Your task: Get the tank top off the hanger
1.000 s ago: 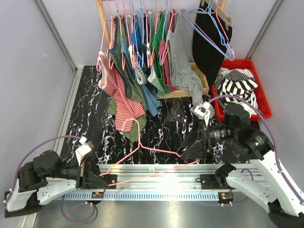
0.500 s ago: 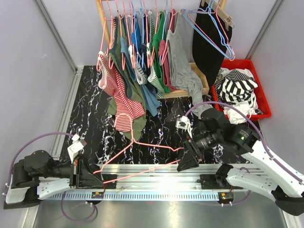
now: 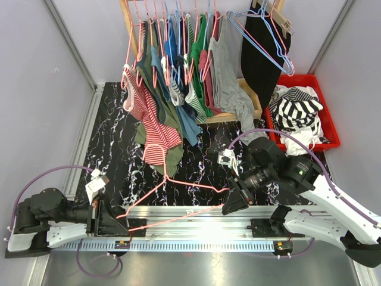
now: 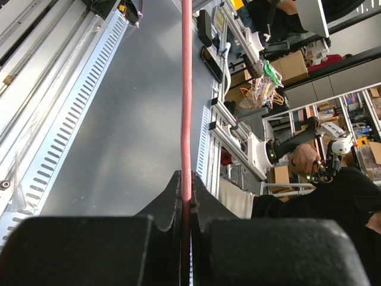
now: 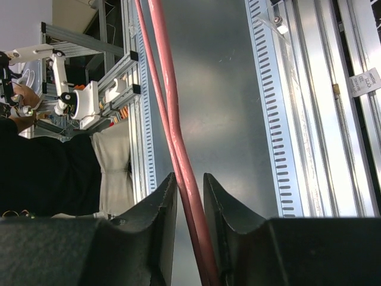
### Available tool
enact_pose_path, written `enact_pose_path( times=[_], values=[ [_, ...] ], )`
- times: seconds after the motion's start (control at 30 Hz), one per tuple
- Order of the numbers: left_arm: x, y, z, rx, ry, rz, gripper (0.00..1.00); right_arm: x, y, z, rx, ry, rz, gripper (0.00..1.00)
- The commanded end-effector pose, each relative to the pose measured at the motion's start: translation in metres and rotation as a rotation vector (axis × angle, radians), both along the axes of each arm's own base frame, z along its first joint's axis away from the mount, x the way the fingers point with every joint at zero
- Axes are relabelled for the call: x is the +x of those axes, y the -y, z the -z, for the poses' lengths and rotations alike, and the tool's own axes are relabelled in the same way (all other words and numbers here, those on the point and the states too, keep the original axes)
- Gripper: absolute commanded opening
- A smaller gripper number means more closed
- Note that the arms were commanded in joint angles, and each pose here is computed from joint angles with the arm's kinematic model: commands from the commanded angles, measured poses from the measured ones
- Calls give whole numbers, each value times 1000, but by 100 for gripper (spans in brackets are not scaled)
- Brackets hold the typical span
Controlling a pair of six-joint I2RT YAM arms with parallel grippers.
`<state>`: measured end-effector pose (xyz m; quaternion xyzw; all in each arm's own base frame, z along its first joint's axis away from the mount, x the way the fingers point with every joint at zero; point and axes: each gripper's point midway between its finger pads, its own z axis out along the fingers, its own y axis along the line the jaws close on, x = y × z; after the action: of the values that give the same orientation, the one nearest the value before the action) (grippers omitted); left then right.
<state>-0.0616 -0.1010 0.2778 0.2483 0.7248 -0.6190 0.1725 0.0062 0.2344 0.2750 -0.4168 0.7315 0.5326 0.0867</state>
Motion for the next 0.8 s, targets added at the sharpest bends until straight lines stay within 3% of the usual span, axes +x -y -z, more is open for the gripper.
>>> enact_pose_path(
  times=[0.0,0.17,0.3,0.43,0.5,0.63,0.67,0.77],
  values=[
    [3,-3,-4,-62,3,-20,0,-8,-2,-22,88,37,-67,30],
    [2,-5,-4,-72,-3,-15,0,-10,-2,-25,99,34,-79,37],
    [1,-5,-4,-76,-3,-11,0,-13,-3,-27,112,19,-99,37],
    [2,-5,-2,-70,-3,-17,0,-16,-3,-29,120,-1,-121,17],
    [2,-5,1,-63,-8,-11,0,-16,-3,-29,120,0,-122,0],
    [5,-6,5,-50,-13,-30,0,-14,-3,-29,117,14,-113,0],
    [8,-6,6,-46,-11,-51,8,-12,-3,-28,105,20,-98,0],
    [26,-15,6,-29,2,-162,46,3,-4,-21,57,85,-13,0]
  ],
)
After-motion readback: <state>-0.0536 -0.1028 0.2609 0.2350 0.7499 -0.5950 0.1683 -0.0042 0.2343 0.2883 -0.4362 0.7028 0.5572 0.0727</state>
